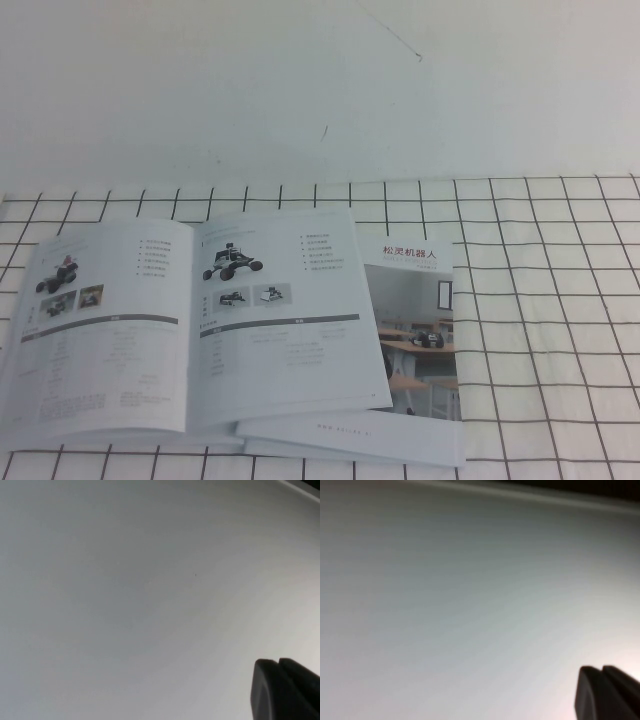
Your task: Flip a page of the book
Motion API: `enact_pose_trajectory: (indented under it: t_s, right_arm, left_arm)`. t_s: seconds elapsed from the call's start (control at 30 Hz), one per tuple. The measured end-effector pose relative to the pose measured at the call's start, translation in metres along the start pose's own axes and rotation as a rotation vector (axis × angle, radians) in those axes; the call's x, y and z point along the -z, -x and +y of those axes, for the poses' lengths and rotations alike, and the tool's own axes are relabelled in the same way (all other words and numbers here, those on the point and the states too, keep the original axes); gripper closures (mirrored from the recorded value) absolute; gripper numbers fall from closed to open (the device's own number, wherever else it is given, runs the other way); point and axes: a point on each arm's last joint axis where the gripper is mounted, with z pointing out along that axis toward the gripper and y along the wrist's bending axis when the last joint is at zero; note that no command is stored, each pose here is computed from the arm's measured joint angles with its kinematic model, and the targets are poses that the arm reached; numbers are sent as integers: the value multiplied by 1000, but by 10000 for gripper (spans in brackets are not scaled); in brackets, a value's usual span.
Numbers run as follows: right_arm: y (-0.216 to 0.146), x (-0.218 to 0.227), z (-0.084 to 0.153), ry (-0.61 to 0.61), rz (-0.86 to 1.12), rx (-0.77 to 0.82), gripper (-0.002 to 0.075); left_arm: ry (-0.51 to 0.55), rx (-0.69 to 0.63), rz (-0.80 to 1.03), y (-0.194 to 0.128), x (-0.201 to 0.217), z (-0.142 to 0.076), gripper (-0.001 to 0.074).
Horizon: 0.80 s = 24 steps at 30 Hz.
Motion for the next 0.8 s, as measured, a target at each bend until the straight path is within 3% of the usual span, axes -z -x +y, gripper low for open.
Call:
enact_pose_trajectory:
  t_s: [0.17,0.4,0.6,0.8]
  right_arm:
    - [66,-39,-5,-5,-104,-21,729]
    - [108,-109,-6,33,98,-38,729]
    - [81,-153,1,105,463,52,729]
    - [27,-159,10,139,827,-74,729]
  left_arm:
    - [-2,-88,-39,46,-18,-19,738]
    - [92,-191,58,77,-52,-26,738]
    - [332,-208,348,61,-73,-2,738]
    - [581,-124,826,4,-75,35,738]
